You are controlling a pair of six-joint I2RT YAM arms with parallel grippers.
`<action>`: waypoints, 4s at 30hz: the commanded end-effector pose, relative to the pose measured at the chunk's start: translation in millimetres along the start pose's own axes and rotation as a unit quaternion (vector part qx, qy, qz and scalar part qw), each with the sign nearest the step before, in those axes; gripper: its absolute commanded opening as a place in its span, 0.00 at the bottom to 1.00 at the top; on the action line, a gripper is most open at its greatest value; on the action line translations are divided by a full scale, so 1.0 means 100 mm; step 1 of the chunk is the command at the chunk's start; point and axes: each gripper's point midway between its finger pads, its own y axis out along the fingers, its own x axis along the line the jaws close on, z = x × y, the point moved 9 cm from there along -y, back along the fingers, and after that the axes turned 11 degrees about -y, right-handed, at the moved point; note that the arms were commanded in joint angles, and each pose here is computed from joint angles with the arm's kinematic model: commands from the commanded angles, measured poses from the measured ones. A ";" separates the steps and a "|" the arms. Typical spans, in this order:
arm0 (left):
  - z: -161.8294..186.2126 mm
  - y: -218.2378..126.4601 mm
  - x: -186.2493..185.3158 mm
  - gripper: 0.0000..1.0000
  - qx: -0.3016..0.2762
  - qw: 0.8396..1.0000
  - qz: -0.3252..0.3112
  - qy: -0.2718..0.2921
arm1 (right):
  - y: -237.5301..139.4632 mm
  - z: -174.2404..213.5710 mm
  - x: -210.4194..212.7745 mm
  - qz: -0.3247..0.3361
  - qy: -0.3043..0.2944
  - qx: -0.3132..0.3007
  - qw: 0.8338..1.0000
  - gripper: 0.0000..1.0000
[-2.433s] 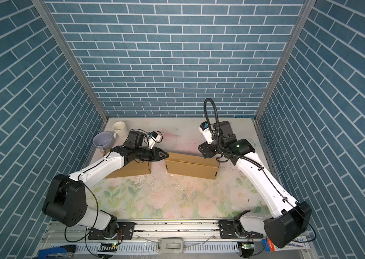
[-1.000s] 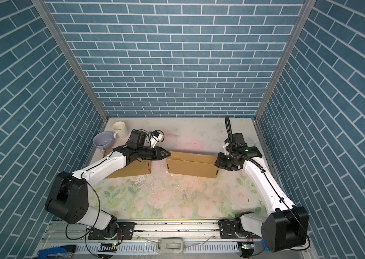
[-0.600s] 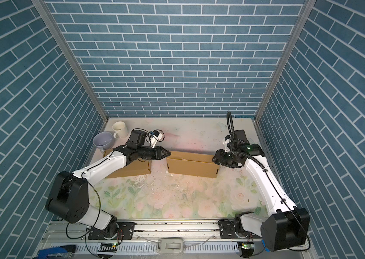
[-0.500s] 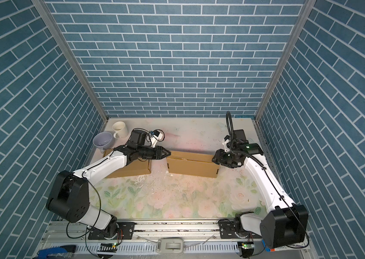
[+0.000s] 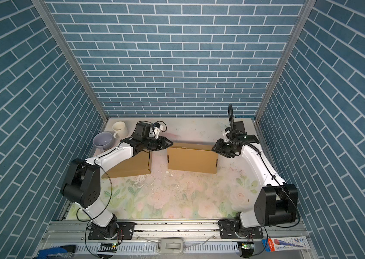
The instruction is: Fold the paper box
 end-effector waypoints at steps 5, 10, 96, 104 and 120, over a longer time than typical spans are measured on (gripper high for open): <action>0.45 -0.17 0.01 0.47 0.026 0.999 0.022 0.011 | -0.08 0.06 0.24 -0.104 -0.043 -0.034 0.993 0.47; 0.86 -0.32 0.18 0.55 0.039 0.999 0.005 -0.003 | -0.04 0.52 0.07 -0.066 -0.035 0.017 0.997 0.51; 0.45 -1.37 1.69 0.88 -0.399 0.831 -0.305 0.238 | 0.39 0.56 -1.58 0.349 -0.147 -0.361 0.852 0.80; 0.47 -1.35 1.93 0.92 -0.433 0.809 -0.349 0.189 | 0.54 0.51 -1.63 0.334 -0.158 -0.337 0.866 0.80; 0.52 -1.31 1.87 1.00 -0.446 0.783 -0.386 0.196 | 0.54 0.50 -1.64 0.335 -0.157 -0.338 0.865 0.81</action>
